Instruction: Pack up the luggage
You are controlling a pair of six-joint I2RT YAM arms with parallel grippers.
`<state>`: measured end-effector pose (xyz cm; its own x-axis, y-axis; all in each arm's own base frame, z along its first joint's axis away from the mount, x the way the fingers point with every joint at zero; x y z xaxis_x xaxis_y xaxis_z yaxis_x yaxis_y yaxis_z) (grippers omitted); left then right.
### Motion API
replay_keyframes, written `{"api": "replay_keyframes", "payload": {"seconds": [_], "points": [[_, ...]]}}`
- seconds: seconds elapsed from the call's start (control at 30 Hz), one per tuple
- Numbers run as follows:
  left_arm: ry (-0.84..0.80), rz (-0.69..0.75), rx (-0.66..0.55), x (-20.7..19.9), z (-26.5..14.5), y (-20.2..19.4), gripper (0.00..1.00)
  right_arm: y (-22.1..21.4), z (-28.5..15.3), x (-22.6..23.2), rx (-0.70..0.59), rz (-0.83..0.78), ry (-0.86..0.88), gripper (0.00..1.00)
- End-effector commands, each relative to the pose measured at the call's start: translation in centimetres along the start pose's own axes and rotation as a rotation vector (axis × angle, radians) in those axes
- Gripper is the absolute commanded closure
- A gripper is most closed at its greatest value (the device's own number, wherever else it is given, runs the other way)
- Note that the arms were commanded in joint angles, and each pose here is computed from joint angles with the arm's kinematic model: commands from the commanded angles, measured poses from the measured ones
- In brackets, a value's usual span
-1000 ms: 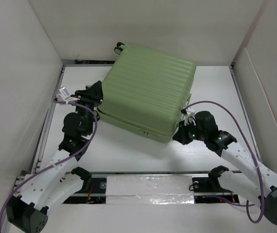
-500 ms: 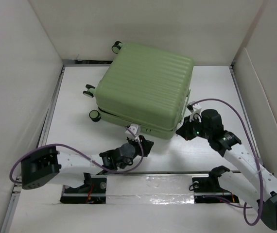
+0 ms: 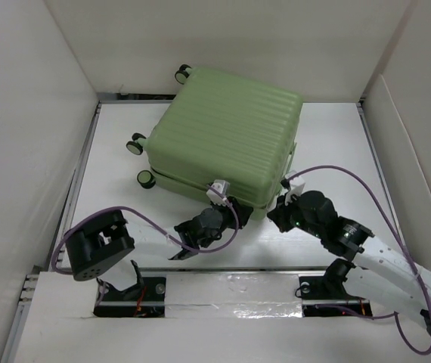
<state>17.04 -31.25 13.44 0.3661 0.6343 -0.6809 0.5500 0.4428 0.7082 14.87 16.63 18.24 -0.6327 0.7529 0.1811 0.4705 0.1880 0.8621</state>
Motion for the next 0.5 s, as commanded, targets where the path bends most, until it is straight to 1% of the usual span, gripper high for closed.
{"api": "replay_keyframes", "payload": {"seconds": [0.0,0.07,0.17,0.2,0.27,0.37,0.43,0.47], "points": [[-0.042,-0.055,-0.127,-1.7,2.4,3.2,0.77,1.6,-1.0,3.8,-0.071,0.016,0.148,1.00],[-0.035,-0.053,-0.129,-1.5,3.1,3.1,0.77,1.5,-1.3,4.8,-0.072,0.033,0.184,1.00],[-0.069,-0.077,-0.123,-2.4,4.0,2.9,0.78,0.8,-0.7,6.2,-0.064,0.061,0.224,1.00],[-0.082,-0.087,-0.122,-2.6,4.0,3.0,0.78,1.2,-0.2,6.3,-0.100,0.073,0.210,1.00],[-0.096,-0.106,-0.126,-2.9,4.0,3.0,0.78,1.7,1.2,6.8,-0.124,0.102,0.209,1.00],[-0.102,-0.098,-0.122,-3.2,3.8,2.9,0.78,2.4,3.2,6.7,-0.191,0.175,0.155,1.00],[-0.080,-0.092,-0.127,-2.8,3.1,3.2,0.77,2.5,5.0,6.0,-0.218,0.214,0.066,1.00],[-0.069,-0.093,-0.134,-2.5,2.7,3.3,0.73,2.4,5.4,5.7,-0.222,0.216,0.031,1.00]]}}
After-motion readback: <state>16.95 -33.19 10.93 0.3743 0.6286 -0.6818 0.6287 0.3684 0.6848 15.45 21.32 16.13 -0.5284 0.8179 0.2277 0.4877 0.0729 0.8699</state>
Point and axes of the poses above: each gripper's point midway between its finger pads, its own z axis out along the fingers, its own x axis along the line the jaws close on, y = z × x, the point moved 6 cm from there along -z, back along the fingers, and after that the axes turned 7 degrees about -z, right-handed, at the moved point
